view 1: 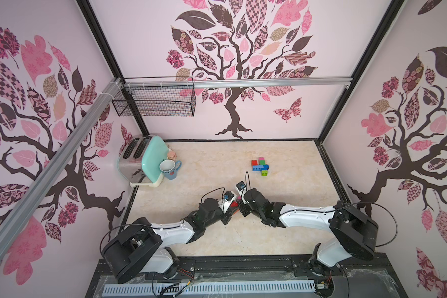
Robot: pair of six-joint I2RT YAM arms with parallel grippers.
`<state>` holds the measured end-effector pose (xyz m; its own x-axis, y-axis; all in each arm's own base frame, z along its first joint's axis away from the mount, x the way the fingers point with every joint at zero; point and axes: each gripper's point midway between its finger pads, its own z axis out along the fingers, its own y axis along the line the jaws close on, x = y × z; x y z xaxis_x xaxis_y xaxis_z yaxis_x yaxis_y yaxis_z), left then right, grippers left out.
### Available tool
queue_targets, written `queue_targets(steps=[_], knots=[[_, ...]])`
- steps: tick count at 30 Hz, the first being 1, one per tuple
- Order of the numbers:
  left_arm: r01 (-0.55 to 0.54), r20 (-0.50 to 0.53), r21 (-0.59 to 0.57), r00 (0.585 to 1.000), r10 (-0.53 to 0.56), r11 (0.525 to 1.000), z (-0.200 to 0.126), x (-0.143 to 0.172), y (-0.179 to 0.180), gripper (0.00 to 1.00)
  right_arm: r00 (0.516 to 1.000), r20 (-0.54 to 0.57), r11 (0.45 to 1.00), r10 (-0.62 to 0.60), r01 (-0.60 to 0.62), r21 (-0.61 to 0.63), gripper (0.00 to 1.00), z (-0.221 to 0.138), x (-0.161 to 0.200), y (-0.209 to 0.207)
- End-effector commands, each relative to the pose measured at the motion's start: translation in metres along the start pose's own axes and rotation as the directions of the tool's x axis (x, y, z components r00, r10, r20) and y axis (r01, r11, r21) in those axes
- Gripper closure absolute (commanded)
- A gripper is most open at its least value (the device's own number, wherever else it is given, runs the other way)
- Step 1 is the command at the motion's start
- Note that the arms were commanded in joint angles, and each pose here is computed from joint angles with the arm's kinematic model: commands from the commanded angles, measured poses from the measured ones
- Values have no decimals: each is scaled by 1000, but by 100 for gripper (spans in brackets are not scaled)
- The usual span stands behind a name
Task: Assemble the number 4 with lego
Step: Assemble the lego brick with the lego brick.
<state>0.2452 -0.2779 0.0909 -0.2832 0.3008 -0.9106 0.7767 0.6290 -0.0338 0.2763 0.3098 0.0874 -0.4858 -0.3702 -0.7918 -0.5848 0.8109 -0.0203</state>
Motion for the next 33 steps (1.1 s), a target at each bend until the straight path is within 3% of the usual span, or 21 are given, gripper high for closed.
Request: queue_targets(steps=[1, 29, 30, 31, 33], knots=[[43, -293, -15, 955, -46, 999, -4, 89, 0, 100, 909, -409, 997, -77, 78, -15, 100, -7, 133, -4], [50, -279, -12, 959, -51, 999, 1, 89, -4, 100, 904, -423, 998, -65, 58, -29, 100, -9, 144, -3], [40, -261, -3, 965, -39, 999, 0, 80, -5, 72, 904, -422, 998, -64, 58, -27, 100, -9, 143, -3], [22, -228, 11, 974, -19, 1000, -3, 67, -7, 55, 905, -421, 998, -64, 58, -27, 100, -9, 143, -3], [-20, -118, 45, 993, 25, 999, -11, 36, -12, 46, 906, -418, 998, -64, 58, -26, 100, -9, 142, -3]])
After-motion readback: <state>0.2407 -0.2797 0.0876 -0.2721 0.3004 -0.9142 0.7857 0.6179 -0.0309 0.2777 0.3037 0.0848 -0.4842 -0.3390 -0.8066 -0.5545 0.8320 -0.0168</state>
